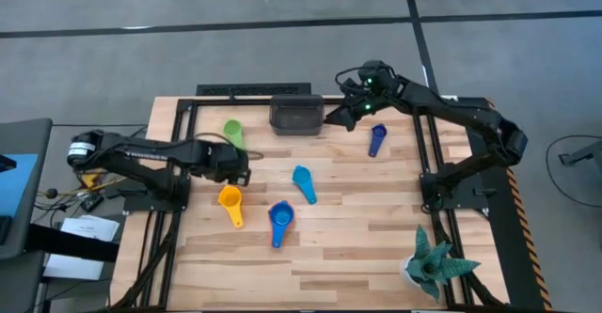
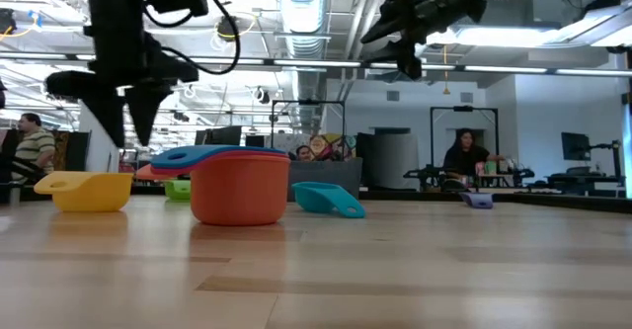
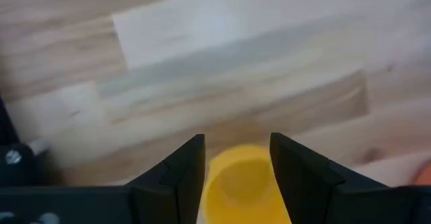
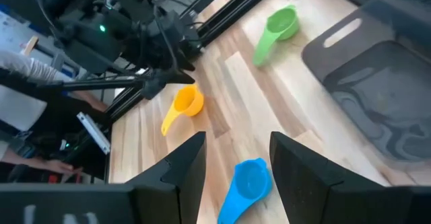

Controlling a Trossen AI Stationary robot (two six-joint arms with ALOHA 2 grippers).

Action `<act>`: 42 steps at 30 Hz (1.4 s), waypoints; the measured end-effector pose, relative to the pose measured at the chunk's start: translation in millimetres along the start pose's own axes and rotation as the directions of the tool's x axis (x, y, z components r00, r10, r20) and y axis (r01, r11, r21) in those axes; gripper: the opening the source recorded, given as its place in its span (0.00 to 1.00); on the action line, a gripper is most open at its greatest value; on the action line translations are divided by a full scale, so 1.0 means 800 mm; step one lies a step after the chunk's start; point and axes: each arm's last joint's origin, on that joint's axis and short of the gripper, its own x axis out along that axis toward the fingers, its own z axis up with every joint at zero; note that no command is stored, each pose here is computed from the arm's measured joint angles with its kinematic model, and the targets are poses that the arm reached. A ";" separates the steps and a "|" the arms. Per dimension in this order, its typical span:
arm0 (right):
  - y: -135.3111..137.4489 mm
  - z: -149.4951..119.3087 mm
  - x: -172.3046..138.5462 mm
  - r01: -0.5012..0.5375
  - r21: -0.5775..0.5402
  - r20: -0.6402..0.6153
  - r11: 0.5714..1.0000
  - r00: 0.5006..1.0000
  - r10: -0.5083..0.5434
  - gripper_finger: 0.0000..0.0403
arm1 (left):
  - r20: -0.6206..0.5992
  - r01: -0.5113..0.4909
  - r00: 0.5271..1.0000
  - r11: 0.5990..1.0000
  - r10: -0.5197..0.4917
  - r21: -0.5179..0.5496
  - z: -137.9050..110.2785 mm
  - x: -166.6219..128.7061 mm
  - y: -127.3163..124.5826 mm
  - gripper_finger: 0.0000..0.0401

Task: Nest measuring cups in basket
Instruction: Stack the yellow measuring cup on top of the blue measuring cup

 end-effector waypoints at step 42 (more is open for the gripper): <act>0.007 -0.003 0.005 0.008 0.034 -0.006 0.999 1.000 -0.008 0.45 | -0.142 -0.025 0.989 0.996 0.037 0.085 -0.062 0.046 0.026 0.03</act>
